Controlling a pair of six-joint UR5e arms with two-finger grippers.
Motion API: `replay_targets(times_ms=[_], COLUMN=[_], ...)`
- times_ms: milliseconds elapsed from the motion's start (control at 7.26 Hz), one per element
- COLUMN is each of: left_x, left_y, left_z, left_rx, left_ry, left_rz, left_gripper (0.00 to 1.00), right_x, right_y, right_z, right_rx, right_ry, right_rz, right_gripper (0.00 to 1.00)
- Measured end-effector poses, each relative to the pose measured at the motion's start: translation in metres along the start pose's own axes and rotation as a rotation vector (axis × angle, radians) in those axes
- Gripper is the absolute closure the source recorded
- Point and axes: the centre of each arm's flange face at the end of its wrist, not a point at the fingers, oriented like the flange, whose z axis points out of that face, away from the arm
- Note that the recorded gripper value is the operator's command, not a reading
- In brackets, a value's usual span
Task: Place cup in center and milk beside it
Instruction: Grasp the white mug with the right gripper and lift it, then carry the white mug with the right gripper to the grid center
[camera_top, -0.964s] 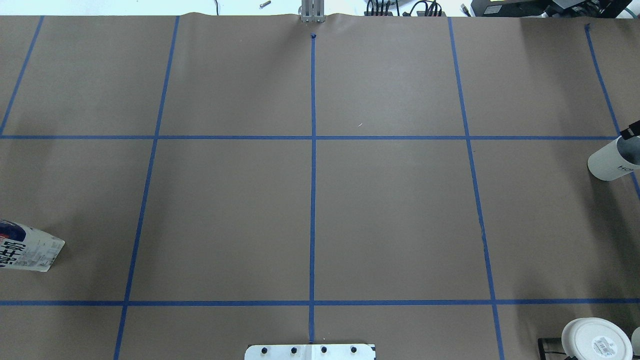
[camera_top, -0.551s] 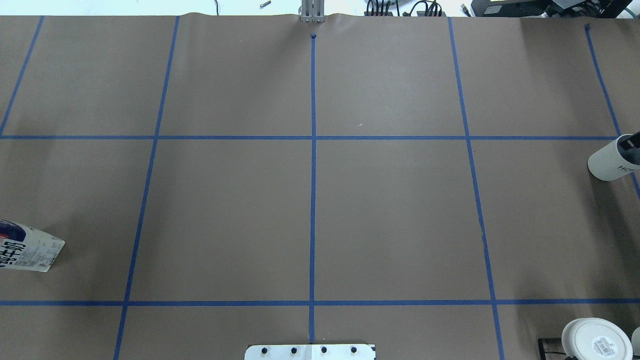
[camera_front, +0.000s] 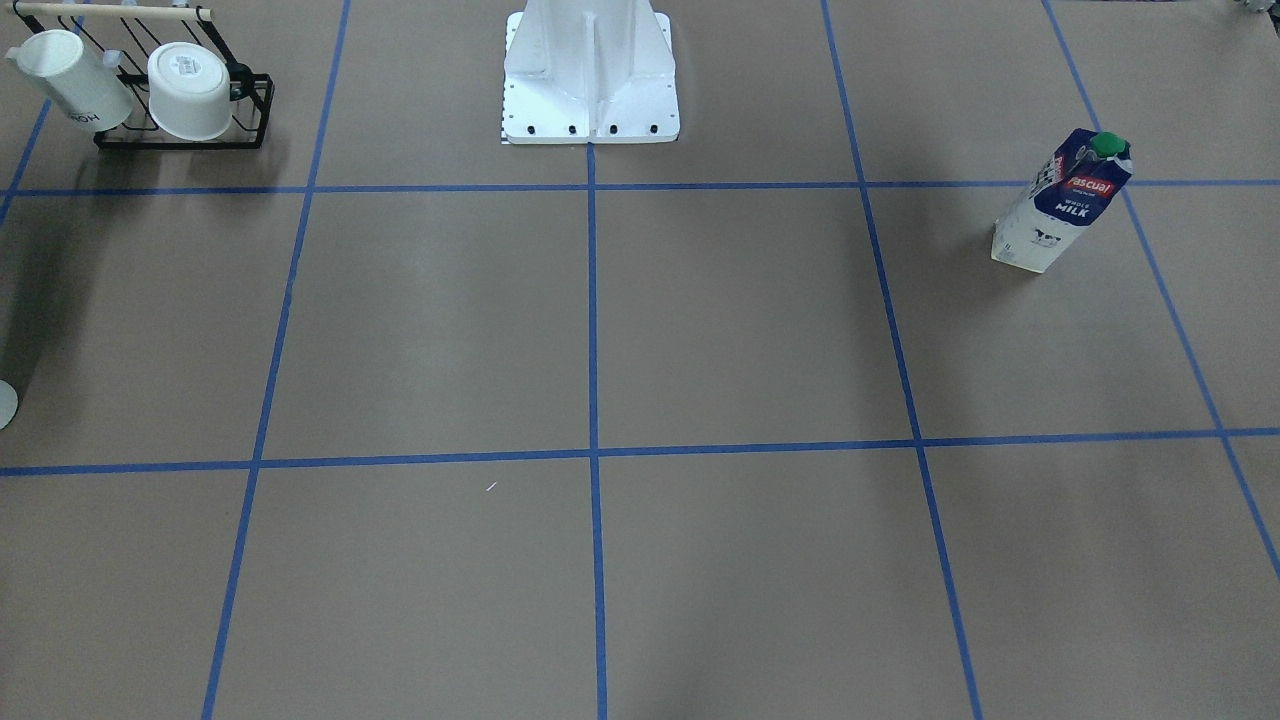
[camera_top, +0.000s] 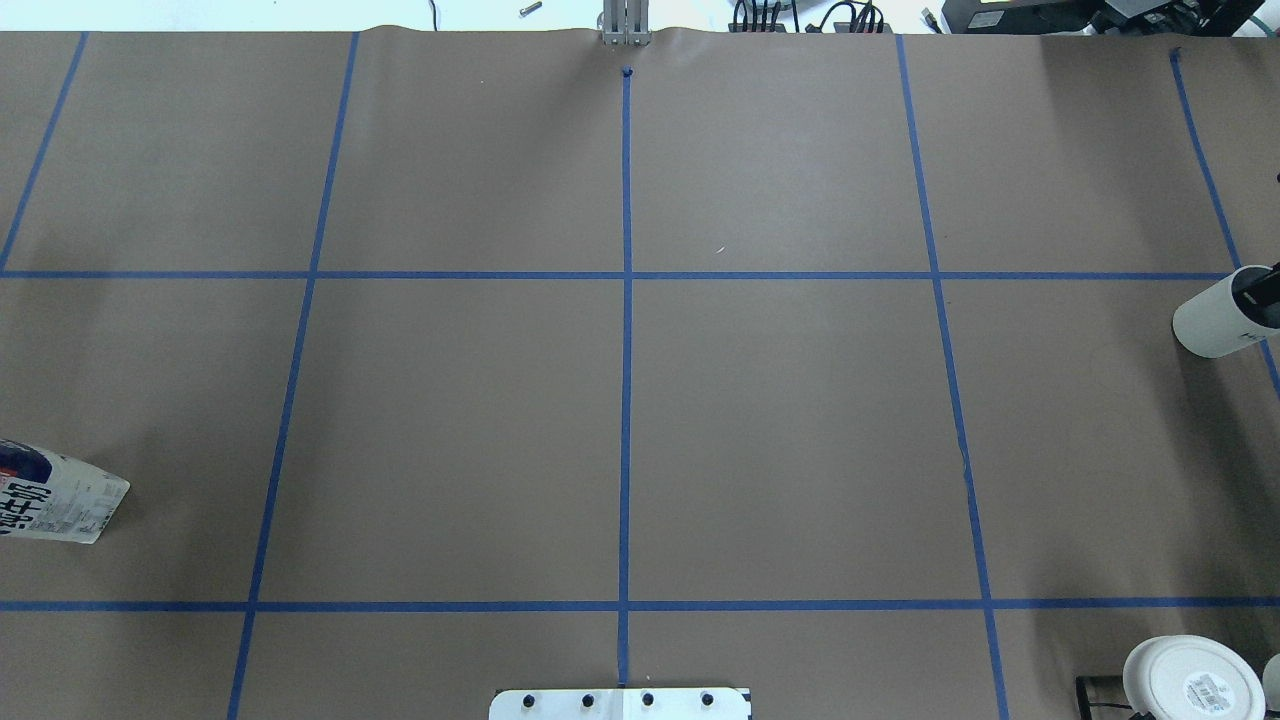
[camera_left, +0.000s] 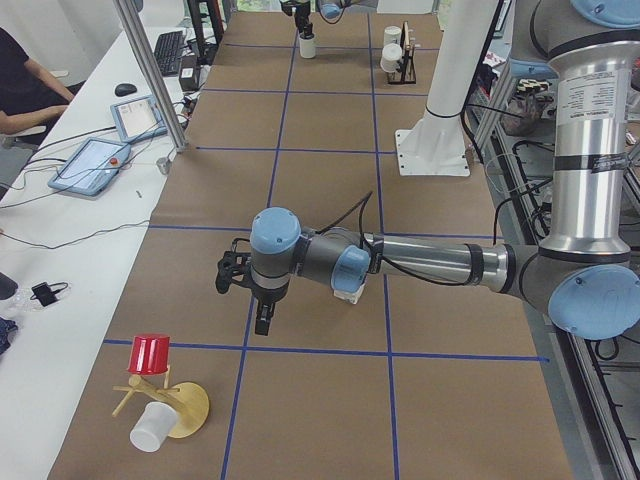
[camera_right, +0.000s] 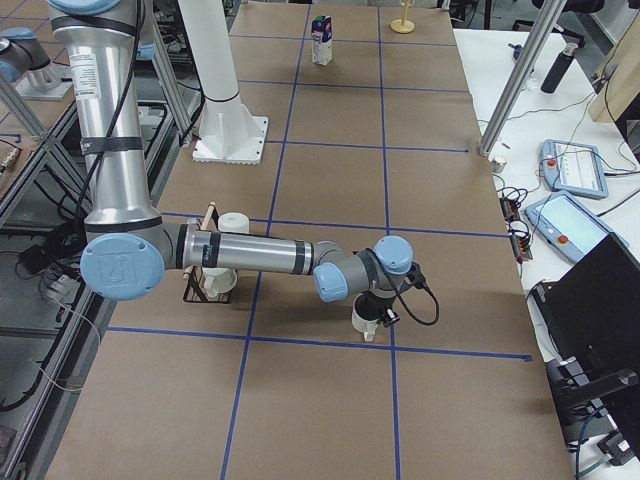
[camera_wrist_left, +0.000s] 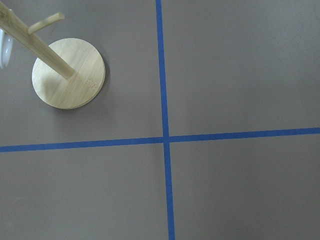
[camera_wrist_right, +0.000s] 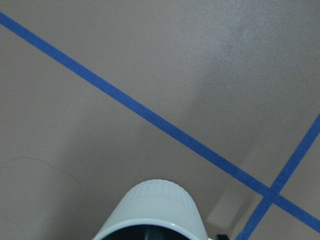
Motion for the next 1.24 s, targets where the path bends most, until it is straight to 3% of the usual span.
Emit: replay_targets(times_ms=[275,688,964,1239], left_x=[0.001,0.002,0.004,0.007], left_y=[0.0,0.0,0.001,0.001], left_z=[-0.001,-0.002,-0.001,-0.001], left_rx=[0.0,0.003,-0.003,-0.009], left_ry=[0.005,0.007,0.031,0.06], left_rz=[0.0,0.002,0.003,0.003], left_gripper=[0.02,0.02,0.02,0.02], right_x=[0.003,-0.008,-0.055,-0.167], right_y=[0.0,-0.038,-0.116,-0.211], right_z=[-0.007,-0.064,-0.116,-0.137], right_rx=[0.002,0.053,0.103,0.115], right_ry=[-0.026,-0.144,-0.177,-0.2], right_rz=[0.026,0.114,0.178,0.243], right_gripper=[1.0,1.0,1.0,1.0])
